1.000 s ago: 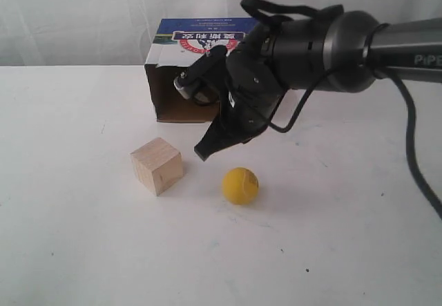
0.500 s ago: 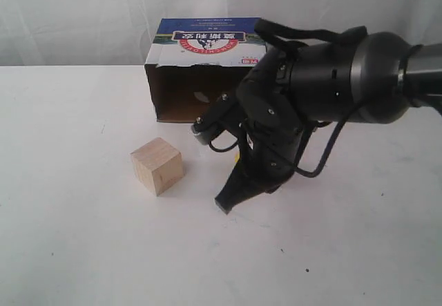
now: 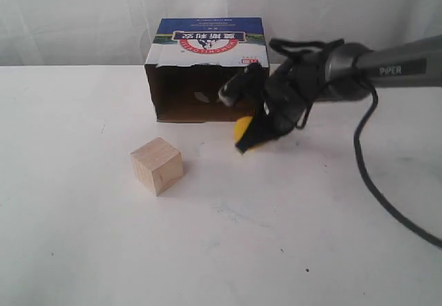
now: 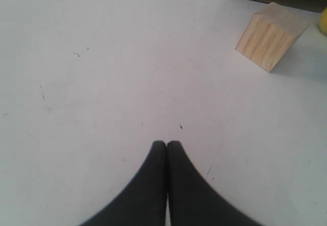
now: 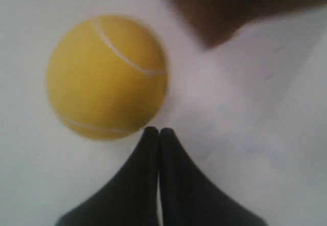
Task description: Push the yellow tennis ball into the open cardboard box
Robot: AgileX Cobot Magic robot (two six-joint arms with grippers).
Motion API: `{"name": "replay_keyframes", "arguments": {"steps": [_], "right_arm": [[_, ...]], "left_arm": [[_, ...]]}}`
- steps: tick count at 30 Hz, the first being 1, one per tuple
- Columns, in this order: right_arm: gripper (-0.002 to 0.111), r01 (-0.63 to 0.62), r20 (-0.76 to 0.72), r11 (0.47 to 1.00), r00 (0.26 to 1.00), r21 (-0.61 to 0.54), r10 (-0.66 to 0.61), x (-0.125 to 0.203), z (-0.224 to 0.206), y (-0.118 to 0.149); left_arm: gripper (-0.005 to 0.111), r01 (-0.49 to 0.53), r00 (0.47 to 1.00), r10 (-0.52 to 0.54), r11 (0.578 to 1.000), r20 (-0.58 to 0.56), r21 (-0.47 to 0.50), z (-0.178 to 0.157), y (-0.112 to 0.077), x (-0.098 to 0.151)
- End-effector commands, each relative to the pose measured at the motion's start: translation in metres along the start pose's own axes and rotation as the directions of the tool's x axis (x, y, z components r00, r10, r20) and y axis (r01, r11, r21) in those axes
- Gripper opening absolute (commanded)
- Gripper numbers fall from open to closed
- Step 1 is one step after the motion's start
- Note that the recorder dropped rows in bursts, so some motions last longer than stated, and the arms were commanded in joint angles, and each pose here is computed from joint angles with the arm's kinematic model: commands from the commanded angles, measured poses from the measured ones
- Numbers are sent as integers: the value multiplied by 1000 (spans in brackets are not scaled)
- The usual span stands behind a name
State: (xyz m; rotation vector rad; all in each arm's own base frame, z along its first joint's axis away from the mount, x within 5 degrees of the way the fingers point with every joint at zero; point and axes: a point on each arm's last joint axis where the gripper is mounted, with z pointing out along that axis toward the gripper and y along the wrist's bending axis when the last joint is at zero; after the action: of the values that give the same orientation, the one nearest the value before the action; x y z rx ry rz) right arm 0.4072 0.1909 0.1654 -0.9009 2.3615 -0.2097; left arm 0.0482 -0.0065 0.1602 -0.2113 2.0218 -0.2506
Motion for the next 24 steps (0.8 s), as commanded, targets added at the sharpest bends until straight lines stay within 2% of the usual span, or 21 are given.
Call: {"name": "replay_keyframes", "arguments": {"steps": [1,4,7,16,22,24], "right_arm": [[0,-65,276,995,960,82,40,-80,-85,-28],[0,-58,325,995,945,77,30,-85,-135,-18],[0,-26,311,998,950,61,6,-72,-154,-5],[0,-82,266,995,959,-64,96,-17,-157,31],[0,-138,287,978,941,-155,178,24,-169,41],[0,-176,253,970,943,-170,216,41,-179,41]], "left_arm": [[0,0,999,0,1000,-35,1,0,1,4],[0,0,999,0,1000,-35,1,0,1,4],[0,0,999,0,1000,-35,1,0,1,4],[0,0,999,0,1000,-35,1,0,1,4],[0,0,999,0,1000,-35,1,0,1,4],[0,0,999,0,1000,-35,1,0,1,4]]}}
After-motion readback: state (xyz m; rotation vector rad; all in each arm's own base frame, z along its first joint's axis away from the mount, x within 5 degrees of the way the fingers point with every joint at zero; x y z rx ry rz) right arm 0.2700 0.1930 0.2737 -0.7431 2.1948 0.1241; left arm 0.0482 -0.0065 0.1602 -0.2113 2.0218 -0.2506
